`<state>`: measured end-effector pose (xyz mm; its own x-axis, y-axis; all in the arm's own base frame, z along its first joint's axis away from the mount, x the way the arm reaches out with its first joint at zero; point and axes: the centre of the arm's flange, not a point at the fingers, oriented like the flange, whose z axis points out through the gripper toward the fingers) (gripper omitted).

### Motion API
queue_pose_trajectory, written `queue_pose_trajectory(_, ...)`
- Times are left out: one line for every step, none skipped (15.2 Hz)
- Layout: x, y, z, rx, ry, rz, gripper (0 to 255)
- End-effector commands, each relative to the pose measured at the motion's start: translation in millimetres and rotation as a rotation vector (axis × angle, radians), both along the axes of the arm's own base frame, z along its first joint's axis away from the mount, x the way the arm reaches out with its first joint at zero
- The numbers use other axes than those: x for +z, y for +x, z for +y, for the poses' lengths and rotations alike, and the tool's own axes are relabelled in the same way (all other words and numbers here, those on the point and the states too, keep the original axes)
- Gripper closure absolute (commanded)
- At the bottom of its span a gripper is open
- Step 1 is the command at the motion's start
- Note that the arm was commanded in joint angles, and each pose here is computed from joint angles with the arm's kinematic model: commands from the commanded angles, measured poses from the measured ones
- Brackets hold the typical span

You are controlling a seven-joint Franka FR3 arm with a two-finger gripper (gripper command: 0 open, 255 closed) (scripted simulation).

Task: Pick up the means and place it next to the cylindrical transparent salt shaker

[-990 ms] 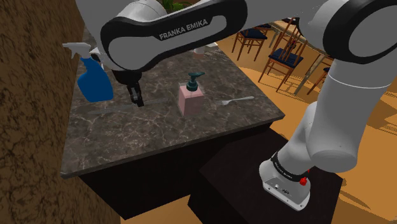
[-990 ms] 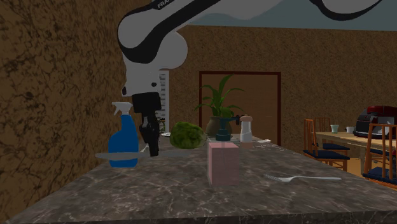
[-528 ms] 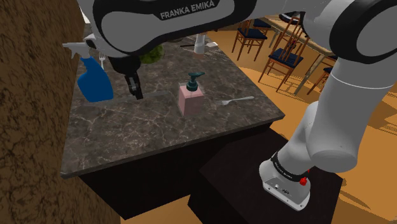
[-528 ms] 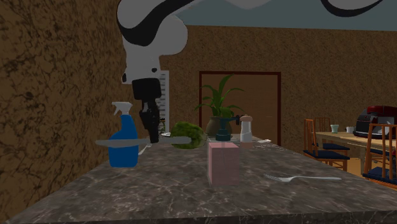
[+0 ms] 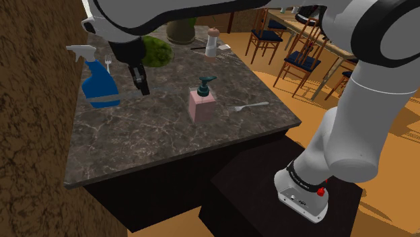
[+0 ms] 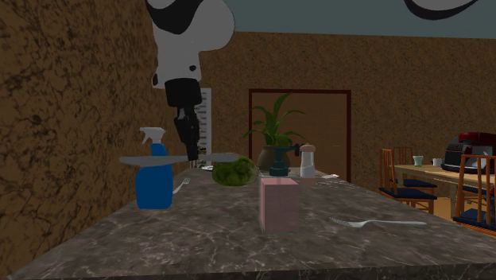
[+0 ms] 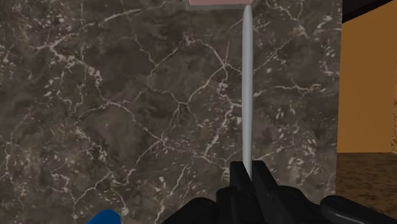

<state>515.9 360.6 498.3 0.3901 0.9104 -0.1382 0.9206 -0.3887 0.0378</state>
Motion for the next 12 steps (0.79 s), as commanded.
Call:
queue_pose_trajectory(11.3, 0.2, 0.9, 0.000, 0.000, 0.000, 255)
queue_pose_trajectory(16.6, 0.2, 0.9, 0.000, 0.000, 0.000, 255)
queue_pose_trajectory(21.9, 0.2, 0.9, 0.000, 0.000, 0.000, 255)
queue_pose_trajectory(27.2, 0.2, 0.9, 0.000, 0.000, 0.000, 255)
queue_pose_trajectory(32.5, 0.2, 0.9, 0.000, 0.000, 0.000, 255)
queue_pose_trajectory(37.8, 0.2, 0.9, 0.000, 0.000, 0.000, 255)
queue_pose_trajectory(43.0, 0.2, 0.9, 0.000, 0.000, 0.000, 255)
queue_pose_trajectory(48.3, 0.2, 0.9, 0.000, 0.000, 0.000, 255)
queue_pose_trajectory(53.6, 0.2, 0.9, 0.000, 0.000, 0.000, 255)
queue_pose_trajectory(58.9, 0.2, 0.9, 0.000, 0.000, 0.000, 255)
queue_pose_trajectory(64.2, 0.2, 0.9, 0.000, 0.000, 0.000, 255)
queue_pose_trajectory(69.4, 0.2, 0.9, 0.000, 0.000, 0.000, 255)
